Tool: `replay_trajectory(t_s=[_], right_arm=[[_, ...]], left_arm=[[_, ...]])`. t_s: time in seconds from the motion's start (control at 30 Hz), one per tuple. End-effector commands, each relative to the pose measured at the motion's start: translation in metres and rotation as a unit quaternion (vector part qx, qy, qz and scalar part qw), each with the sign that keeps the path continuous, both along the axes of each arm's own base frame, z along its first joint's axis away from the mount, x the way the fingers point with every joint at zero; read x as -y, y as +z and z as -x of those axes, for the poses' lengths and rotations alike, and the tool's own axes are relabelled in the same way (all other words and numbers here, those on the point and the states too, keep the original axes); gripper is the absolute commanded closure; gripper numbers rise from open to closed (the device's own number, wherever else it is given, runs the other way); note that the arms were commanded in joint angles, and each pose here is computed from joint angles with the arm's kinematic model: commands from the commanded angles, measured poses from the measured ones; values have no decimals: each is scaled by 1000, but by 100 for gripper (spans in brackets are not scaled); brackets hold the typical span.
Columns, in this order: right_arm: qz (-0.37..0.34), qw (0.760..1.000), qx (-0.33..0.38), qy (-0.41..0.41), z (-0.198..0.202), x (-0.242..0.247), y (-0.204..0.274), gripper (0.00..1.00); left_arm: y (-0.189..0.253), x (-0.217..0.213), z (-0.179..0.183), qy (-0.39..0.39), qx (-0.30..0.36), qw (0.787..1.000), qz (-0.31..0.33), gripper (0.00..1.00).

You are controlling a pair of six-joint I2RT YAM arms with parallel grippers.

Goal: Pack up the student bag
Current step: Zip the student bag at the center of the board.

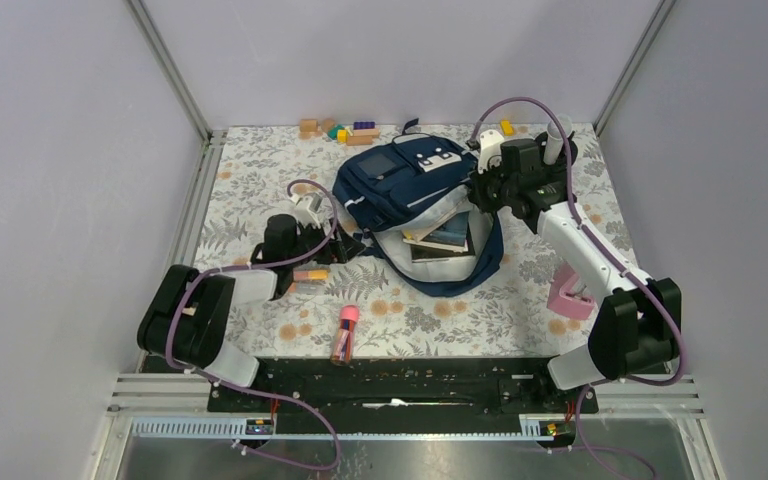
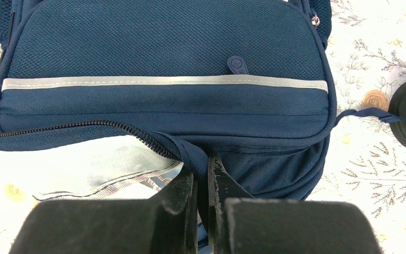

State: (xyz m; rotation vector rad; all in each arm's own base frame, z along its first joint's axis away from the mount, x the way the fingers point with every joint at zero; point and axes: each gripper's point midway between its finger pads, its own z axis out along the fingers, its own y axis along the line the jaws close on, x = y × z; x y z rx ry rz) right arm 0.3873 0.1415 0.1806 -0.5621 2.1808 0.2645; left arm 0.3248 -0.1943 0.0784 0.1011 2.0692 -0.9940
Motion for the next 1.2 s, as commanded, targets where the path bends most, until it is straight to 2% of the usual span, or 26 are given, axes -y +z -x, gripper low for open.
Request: replay_trajectory(t_s=[0.0, 0.2, 0.37, 0.43, 0.63, 0.8, 0.93, 1.0, 1.1, 1.17], right_arm=[[2, 997, 58, -49, -33, 24, 32, 100], [-3, 998, 50, -47, -30, 25, 27, 100], [-3, 997, 57, -45, -28, 27, 32, 100], [-3, 997, 59, -46, -29, 28, 33, 100], [-2, 997, 60, -47, -29, 29, 33, 100], [-5, 997, 62, -46, -28, 29, 36, 100], [-3, 997, 64, -47, -27, 29, 37, 100], [-3, 997, 64, -48, -27, 30, 37, 100], [-5, 997, 61, -47, -28, 28, 36, 100], [-5, 997, 61, -46, -28, 28, 36, 100]], left_arm=[[27, 17, -21, -35, 74, 997, -2, 23], [18, 34, -44, -42, 72, 996, -17, 32], [10, 39, -55, -48, 67, 996, -18, 50], [9, 40, -57, -49, 71, 996, -18, 54], [11, 41, -56, -55, 87, 995, -12, 55], [-1, 45, -62, -66, 66, 995, -18, 59], [5, 46, -64, -63, 75, 995, -9, 60], [9, 49, -65, -68, 79, 995, -3, 66], [8, 51, -66, -73, 73, 995, 0, 84], [7, 50, -65, -71, 71, 995, 0, 89]])
